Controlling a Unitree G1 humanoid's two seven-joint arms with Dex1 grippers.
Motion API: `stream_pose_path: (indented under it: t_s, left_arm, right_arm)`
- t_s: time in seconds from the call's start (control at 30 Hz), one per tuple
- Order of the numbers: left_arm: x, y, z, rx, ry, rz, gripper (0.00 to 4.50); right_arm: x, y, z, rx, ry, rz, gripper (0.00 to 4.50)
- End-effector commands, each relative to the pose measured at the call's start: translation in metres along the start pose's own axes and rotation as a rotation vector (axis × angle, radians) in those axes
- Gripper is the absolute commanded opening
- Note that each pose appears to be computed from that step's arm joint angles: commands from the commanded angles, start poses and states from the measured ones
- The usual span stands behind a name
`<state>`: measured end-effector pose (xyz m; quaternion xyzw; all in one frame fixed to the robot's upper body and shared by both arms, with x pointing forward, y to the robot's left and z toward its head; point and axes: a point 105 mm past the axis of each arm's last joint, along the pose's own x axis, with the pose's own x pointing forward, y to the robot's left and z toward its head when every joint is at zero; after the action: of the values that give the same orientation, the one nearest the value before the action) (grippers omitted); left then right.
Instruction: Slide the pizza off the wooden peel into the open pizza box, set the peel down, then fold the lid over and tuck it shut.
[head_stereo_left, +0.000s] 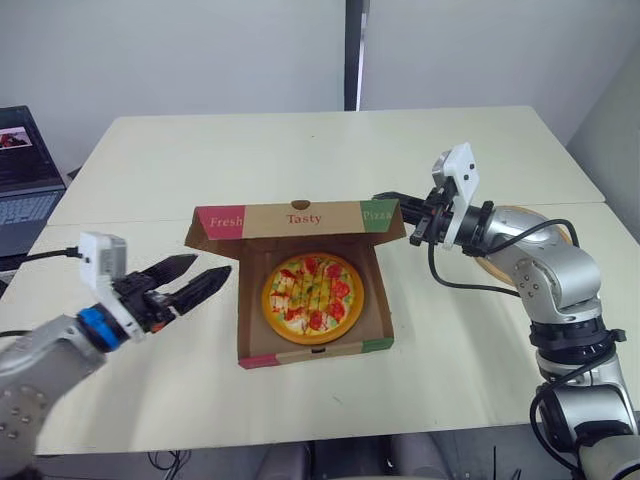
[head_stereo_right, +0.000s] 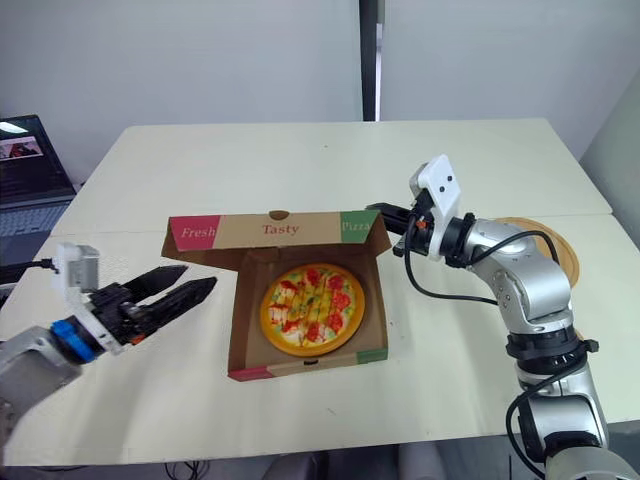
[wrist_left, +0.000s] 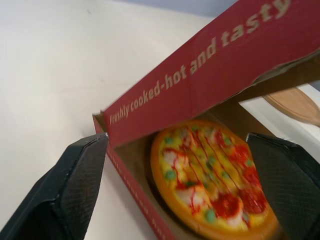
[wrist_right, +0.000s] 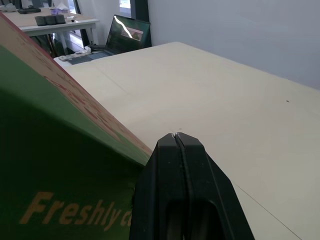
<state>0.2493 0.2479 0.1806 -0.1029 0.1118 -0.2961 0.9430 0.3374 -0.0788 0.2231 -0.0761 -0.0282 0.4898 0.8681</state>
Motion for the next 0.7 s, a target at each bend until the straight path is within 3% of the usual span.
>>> stream_pose_path:
  t_s: [0.03,0.33,0.43,0.57,0.7]
  left_arm:
    - [-0.011,0.005,0.023,0.022,-0.012,-0.038,4.47]
    - [-0.004,0.022,0.091,0.128,-0.146,-0.036,4.47]
    - [0.007,0.016,0.101,0.178,-0.138,-0.093,3.86]
    - [0.03,-0.004,0.094,0.272,-0.039,-0.241,2.5]
    - [0.045,-0.009,0.091,0.291,-0.019,-0.298,1.25]
  right_arm:
    - [0.004,0.007,0.016,-0.035,-0.046,0.047,0.0]
    - [0.004,0.02,0.014,-0.027,-0.031,0.12,0.0]
    - [0.004,0.022,0.013,-0.029,-0.02,0.133,0.0]
    - [0.004,0.024,0.01,-0.027,-0.012,0.143,0.0]
    - [0.004,0.024,0.009,-0.033,-0.008,0.134,0.0]
